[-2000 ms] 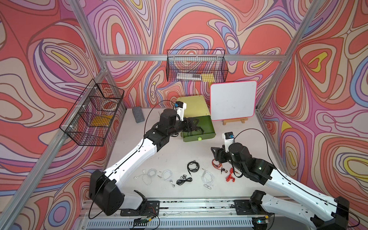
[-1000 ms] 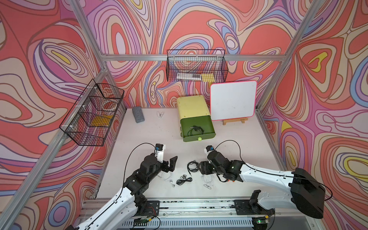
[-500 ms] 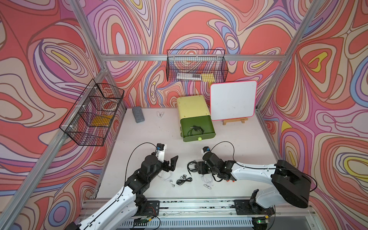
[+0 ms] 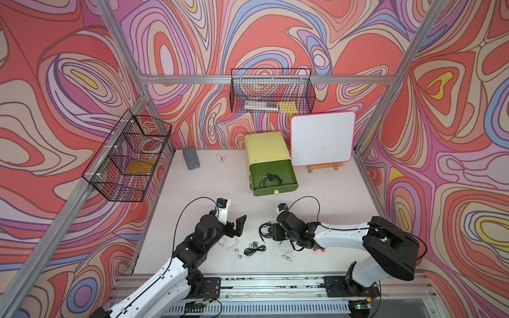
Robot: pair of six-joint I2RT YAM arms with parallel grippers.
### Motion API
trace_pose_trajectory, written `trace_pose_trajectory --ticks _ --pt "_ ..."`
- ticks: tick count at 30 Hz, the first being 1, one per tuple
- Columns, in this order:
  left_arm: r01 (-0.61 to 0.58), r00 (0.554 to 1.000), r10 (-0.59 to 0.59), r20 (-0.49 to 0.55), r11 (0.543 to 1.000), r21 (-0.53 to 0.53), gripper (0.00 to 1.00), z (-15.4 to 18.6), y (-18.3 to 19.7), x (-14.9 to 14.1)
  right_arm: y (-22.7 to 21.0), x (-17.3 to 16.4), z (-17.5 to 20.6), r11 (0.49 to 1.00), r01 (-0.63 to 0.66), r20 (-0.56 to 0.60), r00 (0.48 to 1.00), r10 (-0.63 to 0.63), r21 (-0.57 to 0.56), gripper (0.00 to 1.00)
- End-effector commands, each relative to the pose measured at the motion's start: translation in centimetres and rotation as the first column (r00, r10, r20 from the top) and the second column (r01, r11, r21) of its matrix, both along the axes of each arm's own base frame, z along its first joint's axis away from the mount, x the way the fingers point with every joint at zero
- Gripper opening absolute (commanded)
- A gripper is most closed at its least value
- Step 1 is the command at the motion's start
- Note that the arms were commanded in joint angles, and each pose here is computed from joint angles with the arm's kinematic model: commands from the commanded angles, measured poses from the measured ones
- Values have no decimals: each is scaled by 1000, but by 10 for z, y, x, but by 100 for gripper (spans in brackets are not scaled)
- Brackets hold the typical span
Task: Place the wired earphones into the drawer by color
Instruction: Pick up the wired earphones from the center of the board.
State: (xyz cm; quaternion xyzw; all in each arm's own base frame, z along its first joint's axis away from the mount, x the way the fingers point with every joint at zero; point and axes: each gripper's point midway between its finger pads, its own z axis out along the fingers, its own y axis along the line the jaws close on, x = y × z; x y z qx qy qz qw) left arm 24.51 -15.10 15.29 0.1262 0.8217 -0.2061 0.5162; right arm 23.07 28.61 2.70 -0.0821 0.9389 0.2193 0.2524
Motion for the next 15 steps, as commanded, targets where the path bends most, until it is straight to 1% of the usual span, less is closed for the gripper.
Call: trace_pose_trajectory --ticks 1,3,10,15 --pt "3 1000 -3 21 1000 1 99 2 0 0 7 4 2 1000 3 15 1000 -3 13 46" --pt "1 1000 -1 21 1000 2 99 1 0 0 6 4 1 1000 10 14 1000 -10 8 42" --pt "-1 1000 1 23 1000 6 99 1 0 1 5 3 -2 1000 12 6 1000 -12 -7 16" --pt "-4 1000 3 25 1000 6 99 1 1 1 4 2 1 1000 9 4 1000 -9 -6 7"
